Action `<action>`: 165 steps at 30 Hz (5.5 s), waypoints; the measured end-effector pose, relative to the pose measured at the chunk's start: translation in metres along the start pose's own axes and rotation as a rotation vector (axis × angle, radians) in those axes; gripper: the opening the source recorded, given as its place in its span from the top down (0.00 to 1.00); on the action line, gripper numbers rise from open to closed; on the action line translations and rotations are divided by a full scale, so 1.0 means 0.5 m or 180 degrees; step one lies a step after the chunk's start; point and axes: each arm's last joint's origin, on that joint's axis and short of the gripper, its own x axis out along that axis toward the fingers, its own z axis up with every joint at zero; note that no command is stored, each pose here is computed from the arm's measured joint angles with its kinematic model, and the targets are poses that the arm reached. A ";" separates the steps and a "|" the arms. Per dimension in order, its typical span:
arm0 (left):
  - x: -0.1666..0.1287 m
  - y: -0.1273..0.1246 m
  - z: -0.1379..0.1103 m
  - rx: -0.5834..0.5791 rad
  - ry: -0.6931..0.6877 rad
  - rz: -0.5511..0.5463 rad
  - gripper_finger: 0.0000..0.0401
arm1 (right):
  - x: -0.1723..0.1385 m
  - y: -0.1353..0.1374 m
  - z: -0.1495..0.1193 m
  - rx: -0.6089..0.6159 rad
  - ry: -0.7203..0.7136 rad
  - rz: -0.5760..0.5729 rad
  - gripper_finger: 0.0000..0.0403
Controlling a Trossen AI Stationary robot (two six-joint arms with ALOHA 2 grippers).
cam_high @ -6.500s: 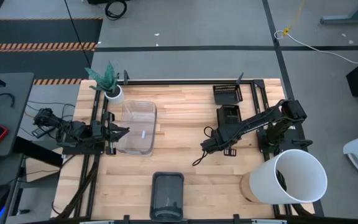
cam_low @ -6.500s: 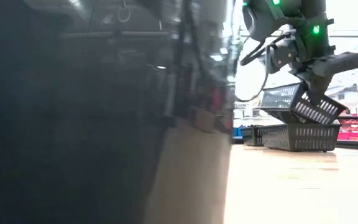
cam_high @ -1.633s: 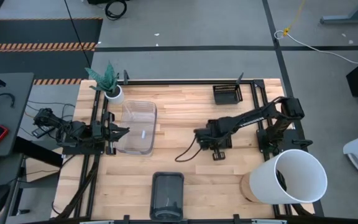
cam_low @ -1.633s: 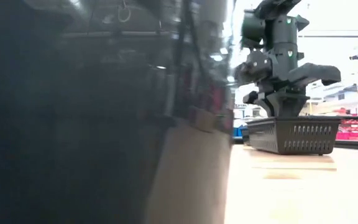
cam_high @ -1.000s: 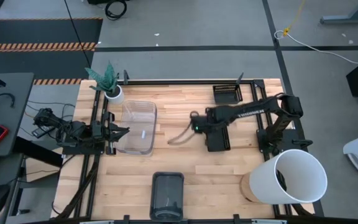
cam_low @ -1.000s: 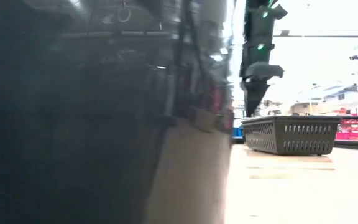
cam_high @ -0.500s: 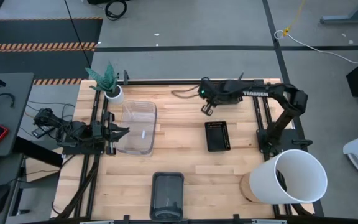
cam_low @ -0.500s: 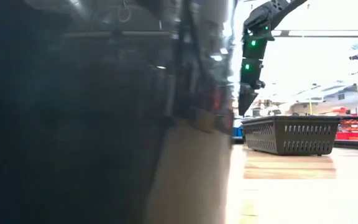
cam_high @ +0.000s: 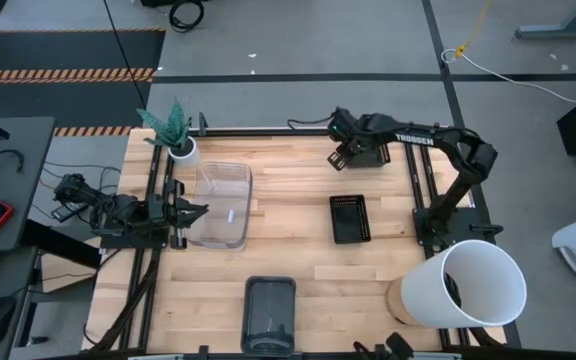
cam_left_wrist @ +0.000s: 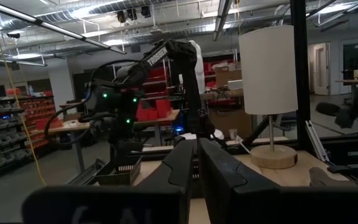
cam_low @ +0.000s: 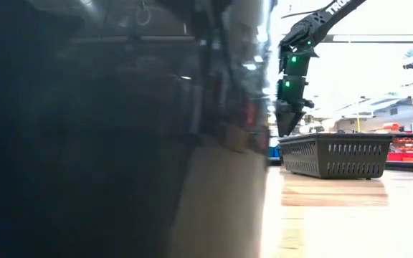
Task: Stack baskets by color
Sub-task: Stack the black bin on top of the stacked black bin, then return to Home Position
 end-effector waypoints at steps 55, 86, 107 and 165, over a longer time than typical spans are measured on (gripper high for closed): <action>0.000 0.000 0.000 0.0001 0.0001 0.0000 0.91 | -0.213 0.238 -0.223 -0.1751 0.0081 0.0834 1.00; 0.000 0.000 0.000 0.0000 0.0000 -0.0001 0.93 | -0.195 0.379 -0.379 -0.2629 0.0502 0.0647 0.86; 0.000 0.000 0.000 0.0000 0.0000 0.0000 0.92 | -0.196 0.373 -0.379 -0.2352 0.0215 0.0226 0.83; 0.000 0.000 0.000 0.0001 0.0001 -0.0001 0.92 | -0.314 0.278 -0.361 -0.2333 -0.0686 0.0167 0.66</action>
